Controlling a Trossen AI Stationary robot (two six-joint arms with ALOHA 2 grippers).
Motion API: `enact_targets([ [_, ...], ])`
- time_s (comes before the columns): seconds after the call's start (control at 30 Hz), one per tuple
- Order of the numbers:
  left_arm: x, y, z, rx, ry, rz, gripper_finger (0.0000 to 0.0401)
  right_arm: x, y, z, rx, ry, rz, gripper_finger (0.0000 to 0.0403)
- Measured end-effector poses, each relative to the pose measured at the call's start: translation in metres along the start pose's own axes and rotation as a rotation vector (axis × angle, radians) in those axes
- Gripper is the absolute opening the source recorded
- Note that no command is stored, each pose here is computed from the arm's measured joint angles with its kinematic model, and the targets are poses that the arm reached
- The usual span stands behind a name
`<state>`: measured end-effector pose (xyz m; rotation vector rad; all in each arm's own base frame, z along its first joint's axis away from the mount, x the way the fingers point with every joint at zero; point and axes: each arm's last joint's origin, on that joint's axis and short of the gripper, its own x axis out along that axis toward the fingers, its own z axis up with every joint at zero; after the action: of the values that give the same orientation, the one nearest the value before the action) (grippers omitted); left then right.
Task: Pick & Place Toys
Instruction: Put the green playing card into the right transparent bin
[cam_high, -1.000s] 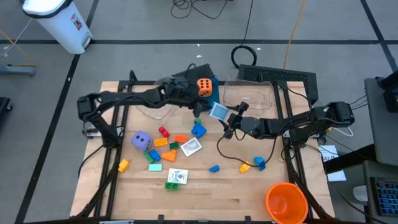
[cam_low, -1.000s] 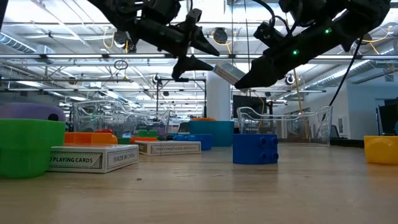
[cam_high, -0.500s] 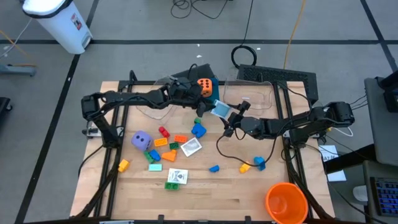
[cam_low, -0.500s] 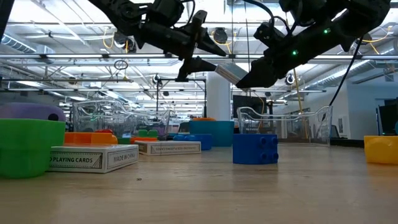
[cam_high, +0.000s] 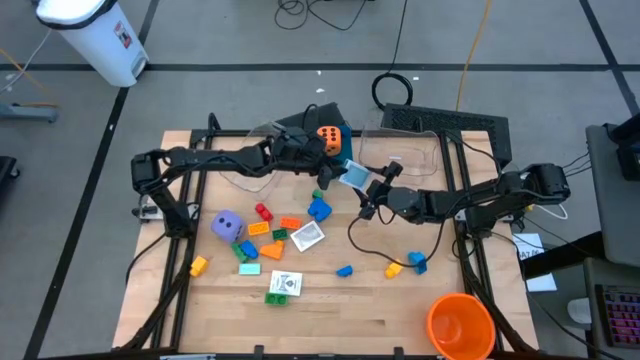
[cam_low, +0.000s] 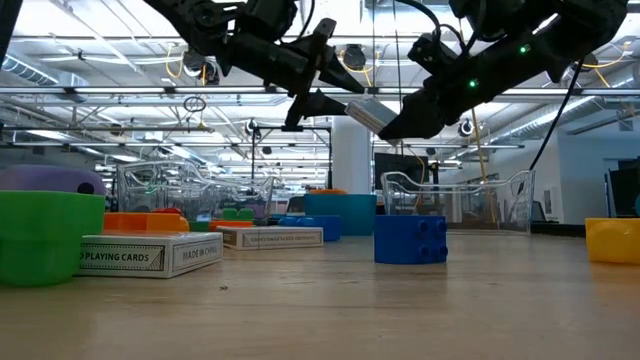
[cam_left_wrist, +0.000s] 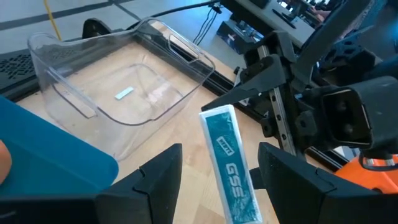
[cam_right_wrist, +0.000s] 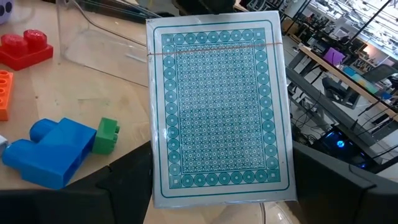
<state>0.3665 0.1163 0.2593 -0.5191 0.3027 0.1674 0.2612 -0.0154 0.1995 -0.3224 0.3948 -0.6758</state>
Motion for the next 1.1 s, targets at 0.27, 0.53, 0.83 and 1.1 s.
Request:
enact_targets([
  [0.27,0.0,0.0005,-0.0012,0.0,0.012,0.005,0.0214,-0.0002,-0.0004,0.0031,-0.001,-0.026,-0.002,0.0311],
  [0.53,-0.0001,0.0003,-0.0011,0.003,0.012,0.004,0.0213,-0.0004,-0.0005,0.0045,-0.012,-0.038,-0.003,0.0311],
  [0.83,-0.0001,0.0001,-0.0019,0.003,0.021,0.002,0.0136,-0.0003,0.0,0.0047,-0.012,-0.044,0.018,0.0311],
  [1.1,-0.0004,0.0004,-0.0013,0.014,0.015,0.005,0.0064,-0.0003,-0.0006,0.0059,-0.011,-0.054,0.005,0.0318],
])
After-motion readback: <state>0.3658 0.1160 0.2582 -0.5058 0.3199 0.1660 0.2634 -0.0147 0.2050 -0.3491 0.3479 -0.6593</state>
